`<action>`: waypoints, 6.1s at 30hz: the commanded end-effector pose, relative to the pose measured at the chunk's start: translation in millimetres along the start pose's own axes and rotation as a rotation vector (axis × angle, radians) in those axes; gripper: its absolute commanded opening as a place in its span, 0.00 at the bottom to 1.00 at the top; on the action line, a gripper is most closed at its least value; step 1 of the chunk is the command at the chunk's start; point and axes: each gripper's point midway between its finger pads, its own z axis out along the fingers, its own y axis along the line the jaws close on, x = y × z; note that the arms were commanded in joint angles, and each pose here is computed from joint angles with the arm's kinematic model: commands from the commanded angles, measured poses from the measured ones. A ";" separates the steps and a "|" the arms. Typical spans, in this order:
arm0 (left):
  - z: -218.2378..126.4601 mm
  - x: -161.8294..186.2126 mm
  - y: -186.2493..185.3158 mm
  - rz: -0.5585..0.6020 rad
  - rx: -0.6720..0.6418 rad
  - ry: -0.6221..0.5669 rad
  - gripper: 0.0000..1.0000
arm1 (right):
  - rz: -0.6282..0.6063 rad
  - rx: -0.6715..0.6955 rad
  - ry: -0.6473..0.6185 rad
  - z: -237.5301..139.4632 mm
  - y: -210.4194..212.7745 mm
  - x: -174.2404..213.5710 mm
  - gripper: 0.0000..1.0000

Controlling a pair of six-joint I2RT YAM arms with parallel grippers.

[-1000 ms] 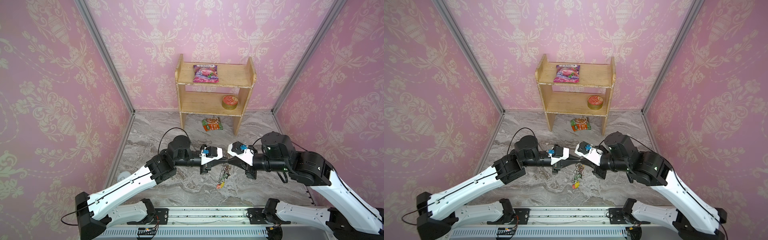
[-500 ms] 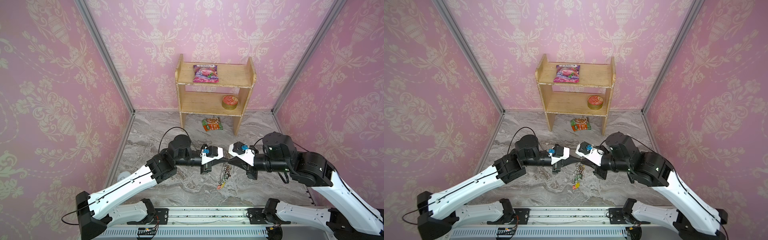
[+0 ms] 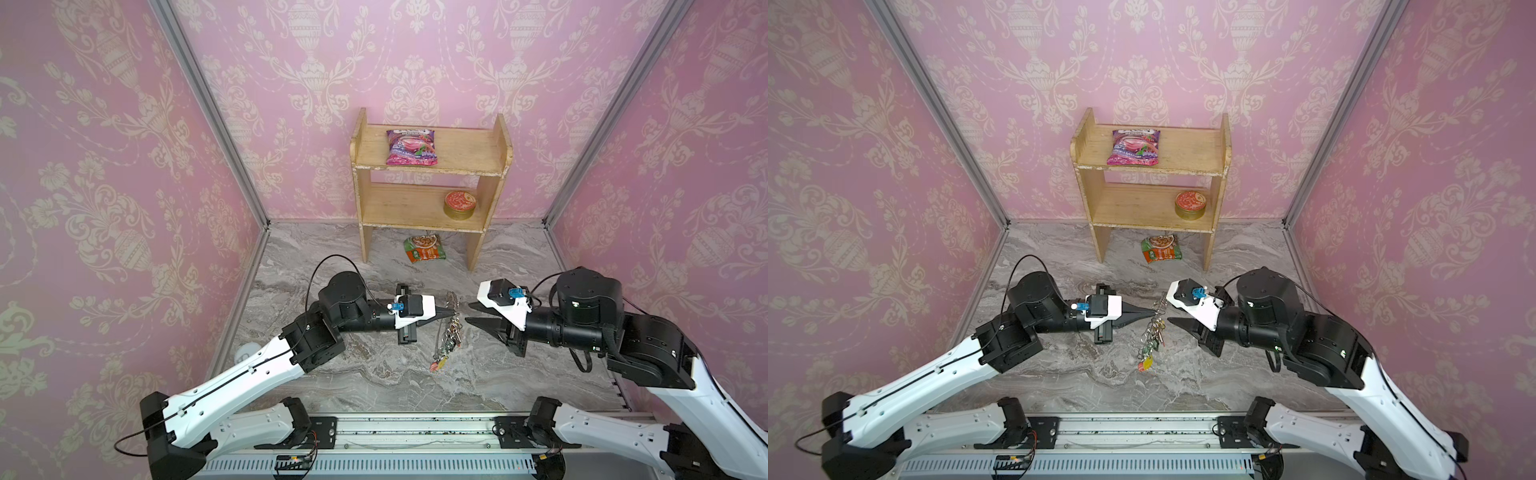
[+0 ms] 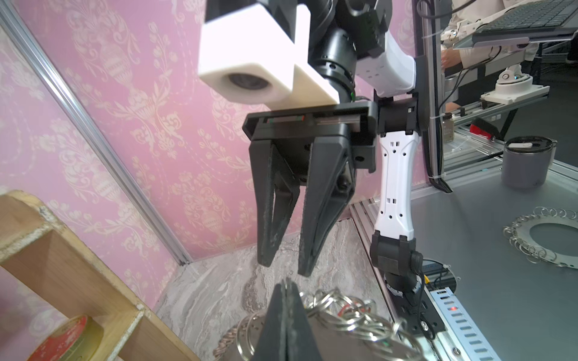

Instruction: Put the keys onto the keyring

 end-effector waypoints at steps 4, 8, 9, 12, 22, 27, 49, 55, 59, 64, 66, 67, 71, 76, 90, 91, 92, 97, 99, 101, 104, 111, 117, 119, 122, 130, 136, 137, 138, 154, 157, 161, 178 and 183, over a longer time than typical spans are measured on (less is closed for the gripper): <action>-4.7 -39.0 7.6 0.105 -0.047 -0.180 0.00 | -0.003 0.017 -0.134 -12.4 -3.4 -29.5 0.27; -2.2 -40.9 11.0 0.095 -0.046 -0.219 0.00 | -0.005 0.001 -0.189 -19.5 -0.3 -40.7 0.24; -2.3 -41.7 12.6 0.087 -0.047 -0.231 0.00 | -0.005 -0.004 -0.200 -20.1 0.5 -42.5 0.21; -0.9 -42.2 14.9 0.072 -0.046 -0.245 0.00 | 0.004 -0.025 -0.201 -13.0 3.0 -42.5 0.16; 0.5 -47.1 22.0 0.064 -0.073 -0.287 0.00 | 0.074 -0.077 -0.167 9.2 10.2 -28.2 0.14; -0.9 -54.6 22.9 0.053 -0.072 -0.319 0.00 | 0.085 -0.060 -0.168 16.2 7.1 -24.6 0.12; 0.8 -53.6 23.5 0.039 -0.068 -0.337 0.00 | 0.047 0.057 -0.208 -28.7 -7.4 -35.2 0.25; 4.6 -48.2 22.1 0.034 -0.053 -0.328 0.00 | 0.026 0.079 -0.264 -32.3 -11.7 -48.0 0.25; 5.3 -45.5 22.2 0.034 -0.056 -0.322 0.00 | 0.024 0.056 -0.293 -29.9 -8.6 -54.4 0.24; 4.4 -46.9 22.1 0.038 -0.058 -0.326 0.00 | 0.048 0.010 -0.283 -22.7 -2.7 -54.1 0.24; 4.0 -48.1 22.0 0.036 -0.056 -0.331 0.00 | 0.051 0.015 -0.277 -19.3 -3.5 -51.4 0.24; 3.8 -48.5 21.5 0.035 -0.053 -0.332 0.00 | 0.051 0.024 -0.273 -17.9 -5.2 -50.1 0.24; 3.0 -51.4 20.5 0.032 -0.045 -0.339 0.00 | 0.046 0.034 -0.263 -13.7 -7.1 -48.0 0.21; 1.7 -53.4 20.0 0.034 -0.044 -0.344 0.00 | 0.051 0.025 -0.251 -8.5 -6.2 -46.0 0.17; -1.6 -58.0 21.3 0.046 -0.060 -0.358 0.00 | 0.066 0.037 -0.233 -4.8 -8.0 -39.2 0.07; -2.3 -59.3 21.8 0.047 -0.064 -0.360 0.00 | 0.067 0.034 -0.230 -4.5 -7.4 -38.6 0.07; -2.4 -59.4 22.3 0.047 -0.067 -0.361 0.00 | 0.069 0.032 -0.228 -4.1 -7.2 -38.4 0.05; -4.3 -62.9 26.1 0.058 -0.092 -0.375 0.00 | 0.084 0.019 -0.219 -0.9 -4.9 -34.3 0.00; -5.3 -64.4 27.5 0.064 -0.103 -0.380 0.00 | 0.097 0.015 -0.218 1.3 -3.9 -31.4 0.00; -6.3 -65.7 29.0 0.069 -0.114 -0.382 0.00 | 0.114 0.006 -0.217 4.5 -2.2 -27.9 0.00; -7.3 -67.6 30.8 0.077 -0.127 -0.390 0.00 | 0.136 -0.006 -0.216 10.7 -0.3 -23.7 0.00; -6.2 -67.7 31.9 0.074 -0.129 -0.401 0.00 | 0.166 -0.040 -0.247 20.8 3.8 -25.9 0.00; -6.7 -68.2 31.4 0.074 -0.128 -0.404 0.00 | 0.180 -0.040 -0.276 20.3 3.2 -29.9 0.05; -6.9 -69.1 31.6 0.072 -0.128 -0.405 0.00 | 0.183 -0.043 -0.287 19.4 3.5 -32.1 0.07; -7.1 -69.6 31.5 0.071 -0.127 -0.409 0.00 | 0.189 -0.052 -0.298 20.3 4.3 -34.2 0.14; -5.5 -67.7 31.2 0.064 -0.120 -0.406 0.00 | 0.184 -0.070 -0.344 17.0 6.8 -42.0 0.06; -6.7 -69.0 31.4 0.071 -0.125 -0.409 0.00 | 0.170 -0.032 -0.326 11.2 2.5 -37.7 0.07; -7.0 -69.6 31.3 0.075 -0.126 -0.408 0.00 | 0.166 -0.017 -0.314 9.7 0.8 -34.7 0.09; -7.2 -70.1 31.3 0.077 -0.126 -0.408 0.00 | 0.159 0.002 -0.304 6.7 -1.2 -31.8 0.12; -4.0 -68.6 30.4 0.067 -0.109 -0.411 0.00 | 0.060 0.122 -0.354 -27.3 -16.6 -45.7 0.19; -3.8 -67.6 30.7 0.066 -0.111 -0.408 0.00 | 0.056 0.061 -0.375 -23.1 -7.8 -52.1 0.19; -4.0 -67.1 30.3 0.067 -0.111 -0.407 0.00 | 0.064 0.006 -0.401 -22.5 0.4 -57.8 0.19; -5.6 -69.8 27.9 0.065 -0.099 -0.413 0.00 | 0.062 0.027 -0.398 -7.6 -5.8 -59.5 0.15; -6.3 -70.9 28.0 0.065 -0.101 -0.415 0.00 | 0.068 0.022 -0.396 -7.1 -5.2 -59.7 0.07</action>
